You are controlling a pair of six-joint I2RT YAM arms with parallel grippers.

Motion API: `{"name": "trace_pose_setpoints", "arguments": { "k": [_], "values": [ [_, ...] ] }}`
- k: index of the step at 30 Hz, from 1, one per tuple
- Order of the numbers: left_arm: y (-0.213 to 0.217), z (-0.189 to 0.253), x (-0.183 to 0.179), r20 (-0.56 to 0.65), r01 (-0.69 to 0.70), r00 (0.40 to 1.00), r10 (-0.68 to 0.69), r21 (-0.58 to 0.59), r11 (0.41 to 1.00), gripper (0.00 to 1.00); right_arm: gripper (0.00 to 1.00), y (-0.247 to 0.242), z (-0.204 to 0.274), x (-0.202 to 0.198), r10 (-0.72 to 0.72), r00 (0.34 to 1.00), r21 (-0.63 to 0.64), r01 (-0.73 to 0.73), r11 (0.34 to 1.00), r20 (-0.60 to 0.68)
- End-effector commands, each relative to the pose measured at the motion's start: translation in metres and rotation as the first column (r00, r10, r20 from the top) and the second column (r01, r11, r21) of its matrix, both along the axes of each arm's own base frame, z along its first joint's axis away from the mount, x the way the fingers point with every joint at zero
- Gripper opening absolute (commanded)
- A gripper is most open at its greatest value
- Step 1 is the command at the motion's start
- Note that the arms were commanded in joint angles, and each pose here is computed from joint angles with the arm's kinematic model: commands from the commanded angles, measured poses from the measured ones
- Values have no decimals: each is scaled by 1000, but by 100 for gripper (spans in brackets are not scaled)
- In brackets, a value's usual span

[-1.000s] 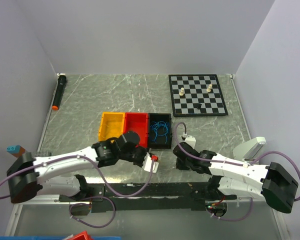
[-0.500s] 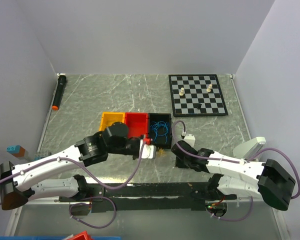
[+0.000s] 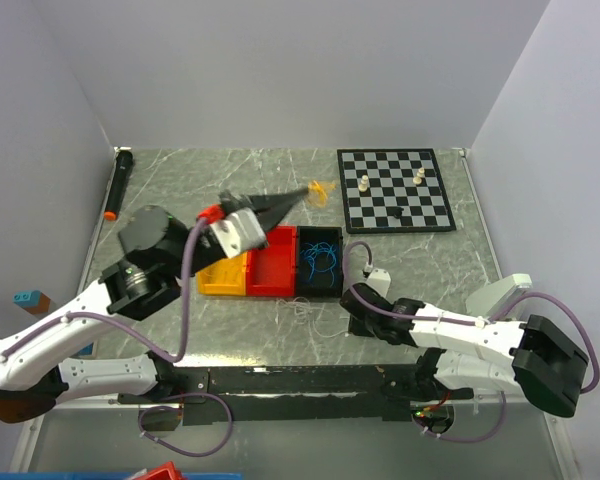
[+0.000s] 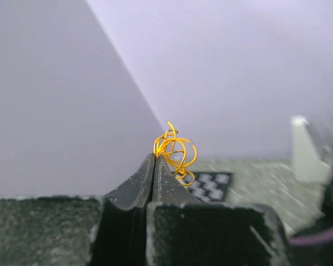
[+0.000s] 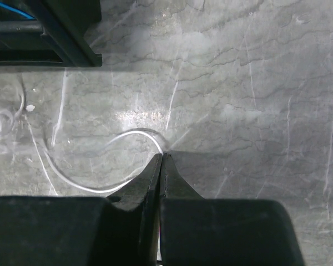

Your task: Untangle the cables

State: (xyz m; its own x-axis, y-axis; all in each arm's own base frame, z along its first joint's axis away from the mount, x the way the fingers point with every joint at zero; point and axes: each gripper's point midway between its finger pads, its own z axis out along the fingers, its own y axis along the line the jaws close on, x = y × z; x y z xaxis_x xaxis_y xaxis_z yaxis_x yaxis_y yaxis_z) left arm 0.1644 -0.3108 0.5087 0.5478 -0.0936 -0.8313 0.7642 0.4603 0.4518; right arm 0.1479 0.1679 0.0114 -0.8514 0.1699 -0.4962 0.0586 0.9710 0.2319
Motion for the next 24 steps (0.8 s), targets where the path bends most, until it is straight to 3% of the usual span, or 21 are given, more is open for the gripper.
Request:
{"name": "trace_pose_setpoints", "arguments": {
  "k": [1, 4, 8, 11, 13, 17, 19, 24],
  "values": [
    [44, 70, 16, 80, -185, 975, 205, -209, 960, 1, 0, -8, -14, -11, -14, 999, -41, 12, 999, -36],
    [59, 81, 25, 71, -266, 954, 290, -244, 933, 3, 0, -4, -11, -11, -6, 1000, -35, 5, 999, -28],
    [64, 69, 40, -49, -342, 939, 339, -208, 917, 4, 0, 0, -4, -10, 12, 1000, -14, -12, 1000, 6],
    [53, 55, 21, 1, -228, 973, 231, -139, 964, 8, 0, 16, 12, -11, 109, 991, 40, -113, 993, 80],
    [34, 23, -5, 51, -62, 997, 61, 13, 998, 11, 0, 37, 37, -10, 208, 960, 108, -230, 967, 187],
    [21, -25, -33, -7, 110, 994, -110, 171, 979, 11, 37, 51, 110, 0, 241, 871, 208, -354, 912, 428],
    [17, -50, -36, -45, 140, 990, -133, 227, 964, 9, 48, 49, 150, 6, 225, 812, 218, -392, 894, 539],
    [13, -107, -42, -88, 195, 981, -175, 330, 924, 7, 51, 41, 238, 6, 210, 634, 195, -507, 840, 744]
  ]
}}
